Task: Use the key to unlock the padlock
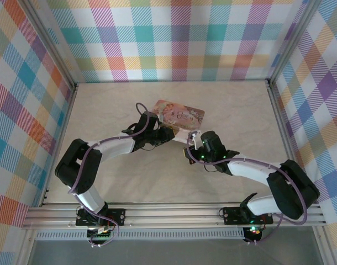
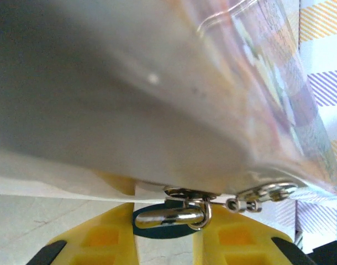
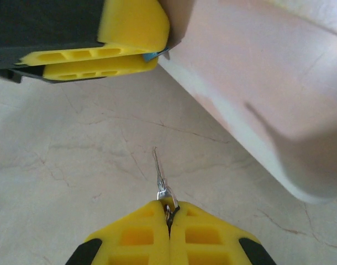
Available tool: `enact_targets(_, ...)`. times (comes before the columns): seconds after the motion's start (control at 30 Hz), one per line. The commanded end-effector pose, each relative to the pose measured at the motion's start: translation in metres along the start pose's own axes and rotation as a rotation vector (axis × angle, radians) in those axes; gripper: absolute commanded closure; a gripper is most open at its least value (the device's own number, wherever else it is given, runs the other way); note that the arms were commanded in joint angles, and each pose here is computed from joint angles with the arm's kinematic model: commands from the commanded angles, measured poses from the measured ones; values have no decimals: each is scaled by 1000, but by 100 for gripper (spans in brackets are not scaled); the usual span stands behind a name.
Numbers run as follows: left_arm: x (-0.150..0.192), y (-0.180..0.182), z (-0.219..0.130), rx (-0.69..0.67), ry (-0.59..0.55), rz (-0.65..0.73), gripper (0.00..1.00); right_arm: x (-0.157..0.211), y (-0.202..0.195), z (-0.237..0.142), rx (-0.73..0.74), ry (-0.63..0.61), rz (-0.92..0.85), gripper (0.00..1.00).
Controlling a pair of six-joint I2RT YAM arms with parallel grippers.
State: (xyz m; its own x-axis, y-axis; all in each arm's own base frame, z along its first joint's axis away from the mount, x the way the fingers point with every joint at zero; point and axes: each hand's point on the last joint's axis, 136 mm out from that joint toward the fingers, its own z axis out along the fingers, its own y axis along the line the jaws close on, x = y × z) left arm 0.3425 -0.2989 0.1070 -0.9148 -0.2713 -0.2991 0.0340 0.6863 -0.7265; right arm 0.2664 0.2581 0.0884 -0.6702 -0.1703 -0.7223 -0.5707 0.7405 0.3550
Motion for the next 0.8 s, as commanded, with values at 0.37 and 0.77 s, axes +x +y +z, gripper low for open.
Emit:
enact_targets(0.37,-3,-36,-19,79,-44,-109,95,-24,6,23,39,-131,0,100)
enact_targets(0.77,3,-44,-23,100,-2,-205,97,-36,14,15,-4,-219,-29,100)
